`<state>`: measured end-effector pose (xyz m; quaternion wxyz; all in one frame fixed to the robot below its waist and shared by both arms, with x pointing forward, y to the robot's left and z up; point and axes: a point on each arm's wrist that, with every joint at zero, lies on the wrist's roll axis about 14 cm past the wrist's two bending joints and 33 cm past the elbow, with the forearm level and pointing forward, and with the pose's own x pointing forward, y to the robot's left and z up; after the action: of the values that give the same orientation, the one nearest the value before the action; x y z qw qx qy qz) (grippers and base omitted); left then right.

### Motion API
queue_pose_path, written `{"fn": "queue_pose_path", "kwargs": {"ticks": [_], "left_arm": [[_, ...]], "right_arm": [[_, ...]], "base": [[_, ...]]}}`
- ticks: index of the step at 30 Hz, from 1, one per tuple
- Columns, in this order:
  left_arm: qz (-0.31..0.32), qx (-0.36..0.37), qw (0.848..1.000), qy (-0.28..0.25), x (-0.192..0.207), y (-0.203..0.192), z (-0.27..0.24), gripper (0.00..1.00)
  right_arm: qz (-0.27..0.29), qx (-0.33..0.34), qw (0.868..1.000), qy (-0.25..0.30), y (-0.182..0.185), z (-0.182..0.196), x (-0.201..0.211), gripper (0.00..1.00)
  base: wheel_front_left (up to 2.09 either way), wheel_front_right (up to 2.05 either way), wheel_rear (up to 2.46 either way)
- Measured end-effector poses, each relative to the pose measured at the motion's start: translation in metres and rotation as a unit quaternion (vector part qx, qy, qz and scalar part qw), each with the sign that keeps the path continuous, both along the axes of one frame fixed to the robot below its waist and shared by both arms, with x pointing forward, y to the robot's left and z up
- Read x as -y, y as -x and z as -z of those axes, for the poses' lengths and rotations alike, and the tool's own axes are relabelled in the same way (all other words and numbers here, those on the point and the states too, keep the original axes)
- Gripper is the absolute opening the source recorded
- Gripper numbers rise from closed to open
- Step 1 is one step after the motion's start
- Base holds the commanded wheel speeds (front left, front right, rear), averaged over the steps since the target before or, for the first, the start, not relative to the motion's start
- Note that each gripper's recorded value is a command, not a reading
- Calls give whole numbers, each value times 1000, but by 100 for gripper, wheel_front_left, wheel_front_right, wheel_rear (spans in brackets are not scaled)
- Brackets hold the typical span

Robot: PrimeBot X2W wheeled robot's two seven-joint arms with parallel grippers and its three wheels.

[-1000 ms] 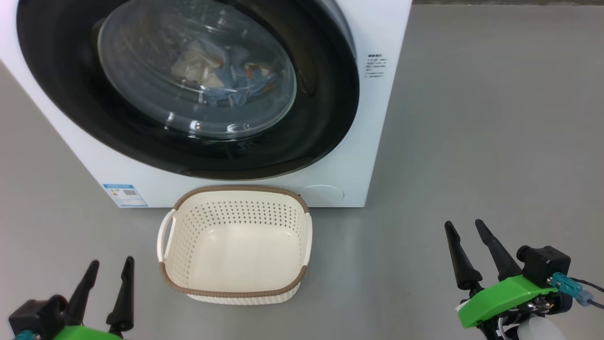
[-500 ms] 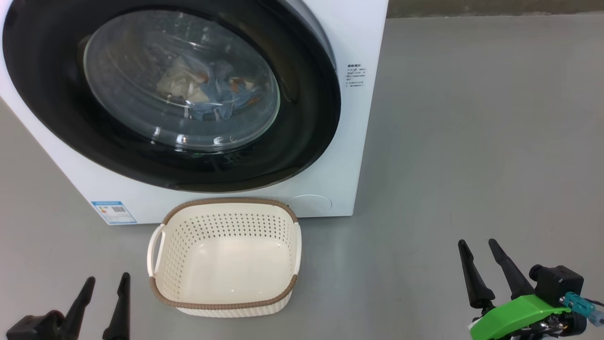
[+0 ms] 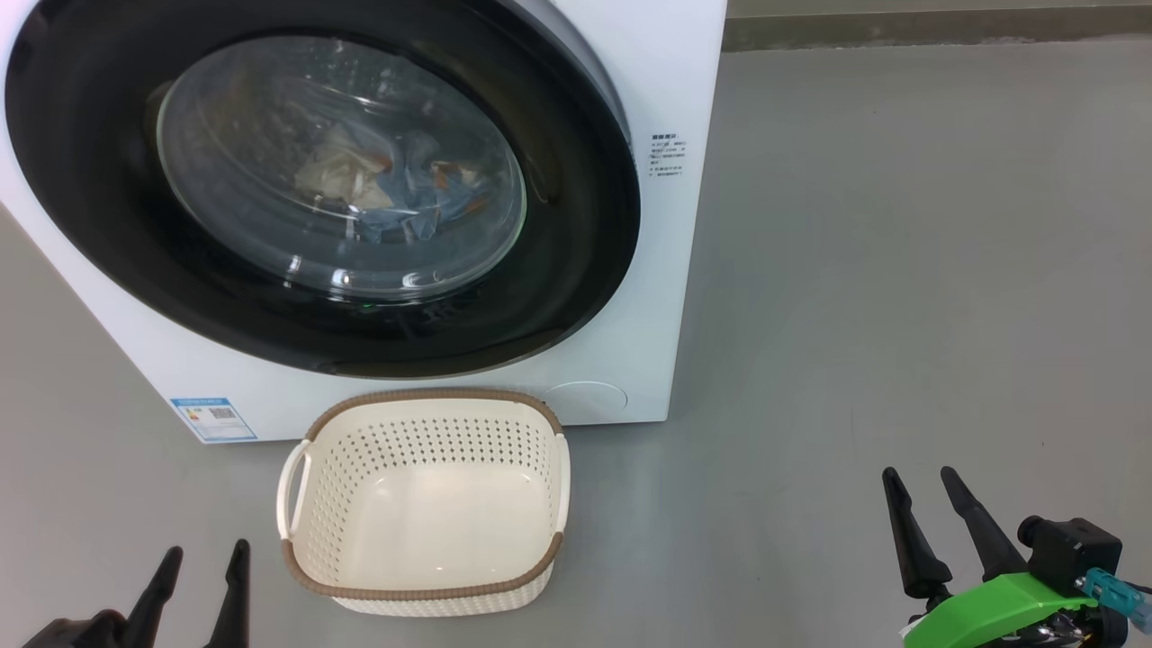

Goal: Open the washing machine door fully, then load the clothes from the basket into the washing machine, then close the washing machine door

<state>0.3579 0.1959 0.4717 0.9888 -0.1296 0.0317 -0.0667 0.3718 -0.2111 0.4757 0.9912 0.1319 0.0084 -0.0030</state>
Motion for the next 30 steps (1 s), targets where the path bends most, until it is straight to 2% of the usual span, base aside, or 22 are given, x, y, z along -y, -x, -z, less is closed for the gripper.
{"fn": "queue_pose_path", "kwargs": {"ticks": [11,12,18,30], "left_arm": [[3,4,1000,-12,0,0,-2,100],[3,1,1000,-10,1,0,0,0],[4,-41,999,23,21,13,27,0],[-17,-58,995,74,16,13,29,0]], "right_arm": [[3,3,1000,-2,0,-2,1,100],[3,0,1000,-3,1,0,1,0],[6,-47,999,-17,14,30,-5,0],[23,-53,995,-78,14,31,-3,0]], "base": [[0,0,0],[0,0,0],[0,0,0],[0,0,0]]}}
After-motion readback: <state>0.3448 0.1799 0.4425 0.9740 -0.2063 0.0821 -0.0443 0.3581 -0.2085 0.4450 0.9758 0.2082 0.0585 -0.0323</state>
